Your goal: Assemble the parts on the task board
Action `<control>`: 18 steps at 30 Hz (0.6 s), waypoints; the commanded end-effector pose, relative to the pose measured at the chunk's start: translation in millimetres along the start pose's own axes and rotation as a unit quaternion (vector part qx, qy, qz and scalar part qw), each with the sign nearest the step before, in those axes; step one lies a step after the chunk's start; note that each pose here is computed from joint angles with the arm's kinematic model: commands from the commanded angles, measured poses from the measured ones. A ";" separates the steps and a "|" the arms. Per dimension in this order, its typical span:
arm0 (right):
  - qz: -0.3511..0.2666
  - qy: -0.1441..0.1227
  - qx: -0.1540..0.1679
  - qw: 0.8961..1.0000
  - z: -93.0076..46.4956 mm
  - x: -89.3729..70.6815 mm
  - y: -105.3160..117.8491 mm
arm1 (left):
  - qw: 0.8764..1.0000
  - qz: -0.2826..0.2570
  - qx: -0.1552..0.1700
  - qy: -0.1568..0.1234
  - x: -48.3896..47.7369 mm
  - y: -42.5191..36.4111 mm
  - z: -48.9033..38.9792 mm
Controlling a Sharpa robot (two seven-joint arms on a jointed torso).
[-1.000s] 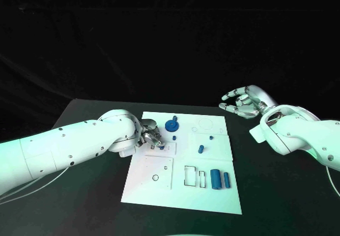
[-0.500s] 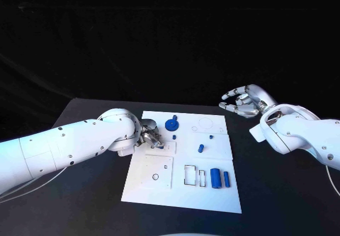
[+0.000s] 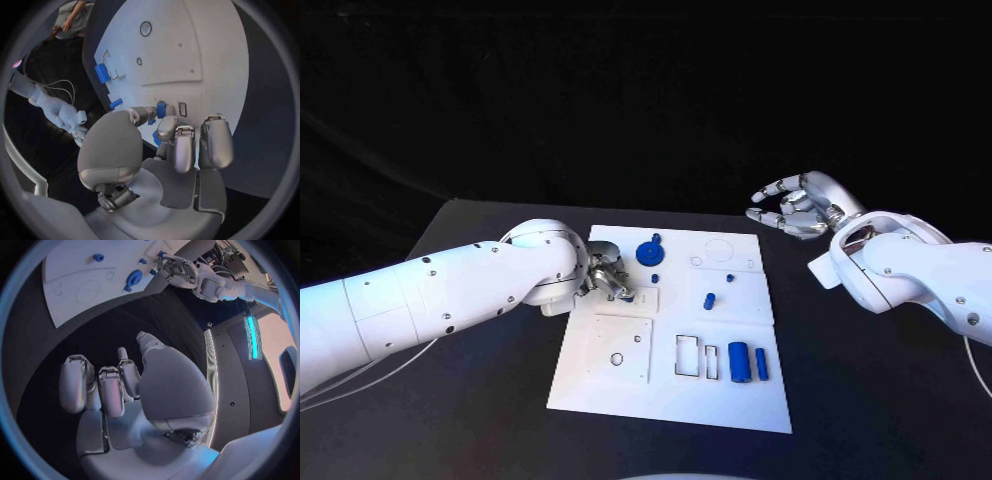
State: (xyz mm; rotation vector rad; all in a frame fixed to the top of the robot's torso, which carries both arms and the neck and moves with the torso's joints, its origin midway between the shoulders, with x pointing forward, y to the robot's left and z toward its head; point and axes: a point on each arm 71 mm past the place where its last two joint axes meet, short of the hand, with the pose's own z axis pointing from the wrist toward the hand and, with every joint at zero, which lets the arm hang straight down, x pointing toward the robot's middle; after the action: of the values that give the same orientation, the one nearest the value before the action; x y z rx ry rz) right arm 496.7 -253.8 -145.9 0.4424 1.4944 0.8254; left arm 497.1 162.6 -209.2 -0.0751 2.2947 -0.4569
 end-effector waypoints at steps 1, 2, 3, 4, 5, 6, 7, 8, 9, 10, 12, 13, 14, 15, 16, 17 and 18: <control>-0.001 0.002 -0.004 1.000 -0.4 0.5 0.5 | 1.000 0.010 0.000 0.009 2.6 -1.5 1.3; -0.001 0.002 -0.004 1.000 -0.4 0.5 0.4 | 1.000 0.010 0.000 0.010 2.9 -1.9 1.6; -0.001 0.002 -0.004 1.000 -0.4 0.5 0.4 | 1.000 0.010 0.000 0.011 3.1 -2.1 1.8; -0.001 0.002 -0.004 1.000 -0.5 0.4 0.4 | 1.000 0.011 0.000 0.013 3.6 -2.6 2.1; -0.001 0.002 -0.004 1.000 -0.5 0.4 0.4 | 1.000 0.012 0.000 0.014 4.0 -3.0 2.5; -0.001 0.002 -0.004 1.000 -0.5 0.4 0.4 | 1.000 0.013 0.000 0.016 4.5 -3.4 2.8; -0.001 0.002 -0.004 1.000 -0.6 0.3 0.3 | 1.000 0.014 0.000 0.018 4.9 -3.7 3.1; -0.001 0.002 -0.003 1.000 -0.6 0.3 0.3 | 1.000 0.015 0.000 0.020 5.3 -4.0 3.4; -0.001 0.002 -0.003 1.000 -0.7 0.2 0.2 | 1.000 0.016 0.000 0.022 5.7 -4.2 3.6; -0.001 0.002 -0.003 1.000 -0.7 0.2 0.2 | 1.000 0.017 0.000 0.024 6.1 -4.4 3.9; -0.001 0.002 -0.003 1.000 -0.7 0.0 0.0 | 0.999 0.019 0.000 0.027 6.6 -4.8 4.3; -0.001 0.002 -0.003 1.000 -0.7 0.0 -0.1 | 0.999 0.019 0.000 0.028 6.7 -4.9 4.5; -0.001 0.002 -0.003 1.000 -0.7 -0.1 -0.1 | 0.999 0.019 0.000 0.028 6.8 -5.0 4.7; -0.001 0.002 -0.003 1.000 -0.7 -0.1 -0.2 | 0.999 0.019 -0.001 0.029 6.8 -5.1 5.0; -0.001 0.002 -0.003 1.000 -0.6 -0.1 -0.3 | 0.999 0.020 -0.001 0.029 6.7 -5.1 5.2; -0.002 0.002 -0.003 1.000 -0.6 -0.1 -0.3 | 0.999 0.020 -0.001 0.029 6.7 -5.1 5.4; -0.002 0.002 -0.003 1.000 -0.6 -0.2 -0.3 | 0.999 0.020 -0.001 0.029 6.6 -5.1 5.6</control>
State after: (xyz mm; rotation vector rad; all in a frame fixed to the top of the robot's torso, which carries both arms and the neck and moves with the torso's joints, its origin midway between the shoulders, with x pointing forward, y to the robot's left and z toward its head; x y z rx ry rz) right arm 496.5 -255.0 -145.9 0.4437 1.4941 0.8235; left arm 499.8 158.1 -210.2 -0.0509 2.3111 -0.4453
